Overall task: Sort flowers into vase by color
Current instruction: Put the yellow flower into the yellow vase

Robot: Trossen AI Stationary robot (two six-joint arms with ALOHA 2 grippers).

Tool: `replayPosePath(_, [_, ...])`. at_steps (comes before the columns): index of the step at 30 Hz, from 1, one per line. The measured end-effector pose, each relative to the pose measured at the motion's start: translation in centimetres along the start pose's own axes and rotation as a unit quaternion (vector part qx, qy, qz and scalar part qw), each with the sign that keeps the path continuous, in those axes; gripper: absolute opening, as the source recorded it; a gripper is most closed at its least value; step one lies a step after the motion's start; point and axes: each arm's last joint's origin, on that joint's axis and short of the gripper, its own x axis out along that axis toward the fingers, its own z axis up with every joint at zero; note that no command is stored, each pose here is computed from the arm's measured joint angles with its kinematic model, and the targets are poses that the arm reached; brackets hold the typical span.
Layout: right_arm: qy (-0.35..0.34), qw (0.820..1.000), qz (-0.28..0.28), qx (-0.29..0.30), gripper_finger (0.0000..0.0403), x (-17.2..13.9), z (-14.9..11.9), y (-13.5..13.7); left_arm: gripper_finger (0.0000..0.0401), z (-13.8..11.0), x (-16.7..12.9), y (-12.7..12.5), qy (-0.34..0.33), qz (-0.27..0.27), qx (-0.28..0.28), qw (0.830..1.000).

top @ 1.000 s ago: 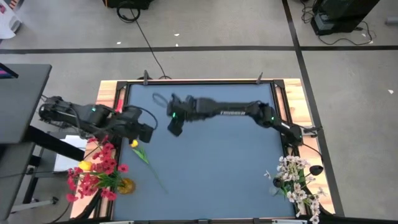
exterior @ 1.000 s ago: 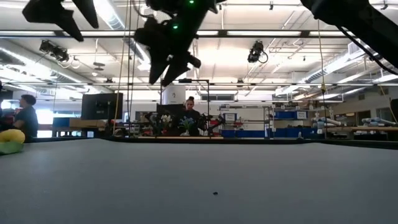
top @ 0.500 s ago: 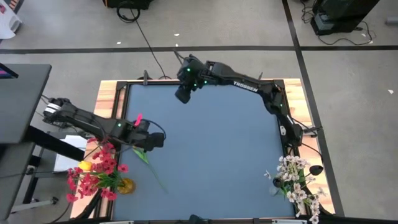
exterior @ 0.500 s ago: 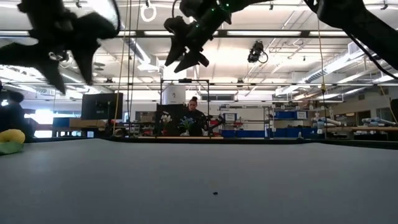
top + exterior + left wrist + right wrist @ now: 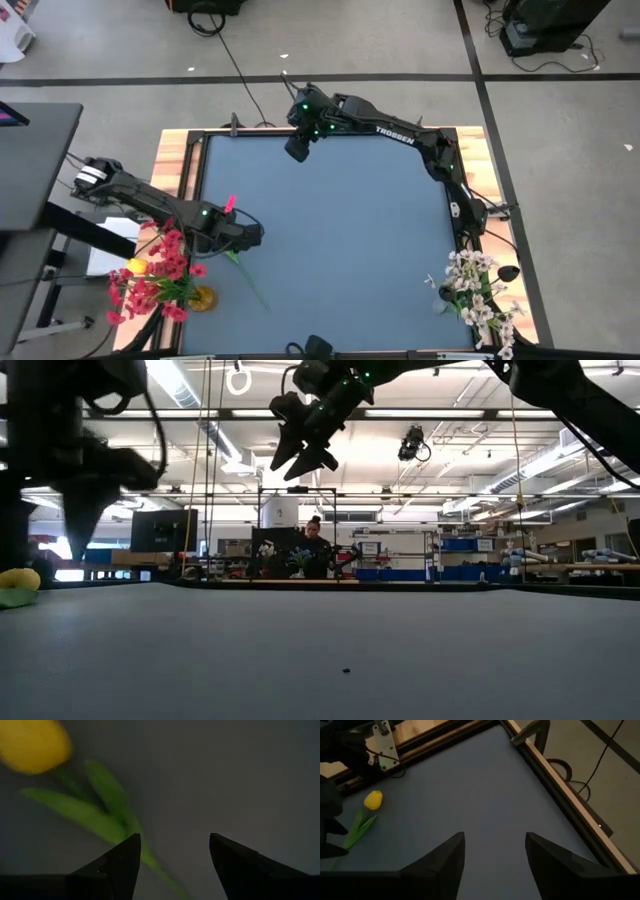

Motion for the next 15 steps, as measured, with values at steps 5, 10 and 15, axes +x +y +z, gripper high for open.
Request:
replayPosePath(5, [-0.002,1.000,0.003,0.000,0.0216,-0.1,0.1,-0.8,0.0240,-0.1,1.1,0.7,0.026,0.027,-0.015,0.999])
replayPosePath(10, [-0.001,1.000,0.000,0.001,0.0216,-0.2,0.2,-1.4,0.0240,0.0,1.9,1.4,0.043,0.044,-0.031,0.998])
replayPosePath(15, [0.000,1.000,0.010,-0.001,0.0216,-0.2,0.2,-1.6,0.0238,0.2,2.7,1.9,0.049,0.045,-0.038,0.997])
